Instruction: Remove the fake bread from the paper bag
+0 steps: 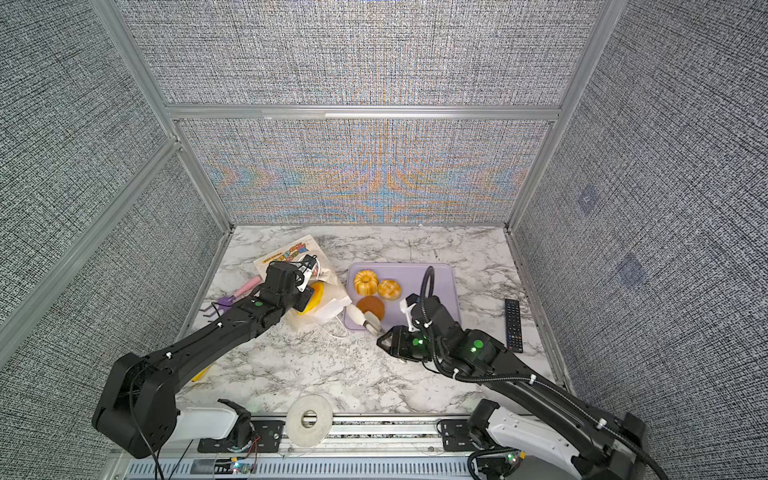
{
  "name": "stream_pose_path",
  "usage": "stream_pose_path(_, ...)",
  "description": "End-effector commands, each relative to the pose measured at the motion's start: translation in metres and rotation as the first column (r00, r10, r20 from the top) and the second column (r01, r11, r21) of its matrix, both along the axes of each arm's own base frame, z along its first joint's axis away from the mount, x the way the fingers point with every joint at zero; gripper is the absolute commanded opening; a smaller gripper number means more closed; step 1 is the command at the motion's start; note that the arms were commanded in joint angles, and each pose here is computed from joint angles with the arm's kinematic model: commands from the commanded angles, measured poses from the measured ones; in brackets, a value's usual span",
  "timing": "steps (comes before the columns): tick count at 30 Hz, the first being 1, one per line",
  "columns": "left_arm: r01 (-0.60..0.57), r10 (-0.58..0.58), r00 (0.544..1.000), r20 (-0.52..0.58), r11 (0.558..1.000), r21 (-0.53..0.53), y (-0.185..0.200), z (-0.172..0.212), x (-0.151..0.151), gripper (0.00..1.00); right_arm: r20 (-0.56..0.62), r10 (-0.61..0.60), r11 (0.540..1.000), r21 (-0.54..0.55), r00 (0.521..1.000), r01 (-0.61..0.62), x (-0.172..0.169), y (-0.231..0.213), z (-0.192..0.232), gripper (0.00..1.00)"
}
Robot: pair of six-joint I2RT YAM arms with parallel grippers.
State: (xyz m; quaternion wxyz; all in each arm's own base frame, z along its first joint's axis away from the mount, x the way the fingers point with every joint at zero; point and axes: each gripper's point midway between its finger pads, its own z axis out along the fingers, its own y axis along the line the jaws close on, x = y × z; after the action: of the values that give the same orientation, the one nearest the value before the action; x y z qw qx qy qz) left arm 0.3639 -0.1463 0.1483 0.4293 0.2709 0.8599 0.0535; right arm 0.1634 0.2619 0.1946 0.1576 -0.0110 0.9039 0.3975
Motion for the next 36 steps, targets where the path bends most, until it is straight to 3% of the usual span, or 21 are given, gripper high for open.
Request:
stream_pose_path(1, -0.007, 0.007, 1.000, 0.020, 1.000, -0.011, 0.000, 0.007, 0.002, 0.00, 0.044, 0.044, 0.993, 0.108, 0.998, -0.049, 0.006, 0.036, 0.020, 0.42)
stream_pose_path(19, 0.007, -0.006, 1.000, 0.013, 1.000, -0.022, -0.004, 0.009, 0.002, 0.00, -0.015, 0.056, 0.989, 0.136, 0.998, -0.054, 0.076, 0.103, -0.018, 0.36)
stream_pose_path(36, 0.074, -0.074, 0.997, 0.012, 0.996, -0.053, -0.016, 0.013, -0.006, 0.00, -0.090, 0.046, 0.998, 0.050, 0.995, -0.042, 0.091, 0.115, -0.053, 0.36)
